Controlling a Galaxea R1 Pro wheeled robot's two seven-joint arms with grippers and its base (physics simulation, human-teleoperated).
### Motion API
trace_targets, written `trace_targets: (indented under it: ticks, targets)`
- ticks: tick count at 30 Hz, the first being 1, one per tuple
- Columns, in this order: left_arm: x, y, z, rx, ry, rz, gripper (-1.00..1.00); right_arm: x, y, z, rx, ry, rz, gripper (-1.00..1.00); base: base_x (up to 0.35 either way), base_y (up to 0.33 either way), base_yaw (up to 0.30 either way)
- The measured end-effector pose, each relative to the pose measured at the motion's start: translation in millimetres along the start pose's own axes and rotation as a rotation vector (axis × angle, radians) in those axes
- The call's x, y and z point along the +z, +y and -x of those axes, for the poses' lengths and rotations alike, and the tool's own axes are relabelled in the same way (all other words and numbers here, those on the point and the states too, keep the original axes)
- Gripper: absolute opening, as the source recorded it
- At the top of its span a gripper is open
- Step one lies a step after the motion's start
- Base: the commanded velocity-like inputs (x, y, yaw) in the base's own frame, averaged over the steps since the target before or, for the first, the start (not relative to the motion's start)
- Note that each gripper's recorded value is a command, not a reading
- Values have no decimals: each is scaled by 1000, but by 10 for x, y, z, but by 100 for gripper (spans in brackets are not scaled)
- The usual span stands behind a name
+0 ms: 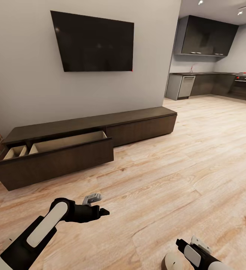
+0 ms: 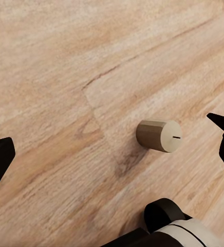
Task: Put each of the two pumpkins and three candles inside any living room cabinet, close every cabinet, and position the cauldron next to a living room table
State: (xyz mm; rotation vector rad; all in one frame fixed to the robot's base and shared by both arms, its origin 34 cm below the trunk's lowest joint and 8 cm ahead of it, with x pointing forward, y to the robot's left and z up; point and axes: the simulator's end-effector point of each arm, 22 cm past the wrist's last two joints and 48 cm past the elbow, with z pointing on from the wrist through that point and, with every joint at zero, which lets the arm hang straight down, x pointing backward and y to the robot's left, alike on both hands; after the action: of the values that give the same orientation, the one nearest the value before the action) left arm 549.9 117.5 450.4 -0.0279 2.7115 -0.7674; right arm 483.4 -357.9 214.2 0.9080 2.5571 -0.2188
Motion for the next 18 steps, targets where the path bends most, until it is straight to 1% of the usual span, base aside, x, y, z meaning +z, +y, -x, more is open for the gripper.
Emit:
trace_targets:
  ticks: [5,18]
  targets:
    - [0,0,0,0,0,0,100,0,-1,0,0,0,0,100,0,67,0]
    - [0,-1,0,0,0,0,100,0,2,2,0,0,0,100,0,3,0]
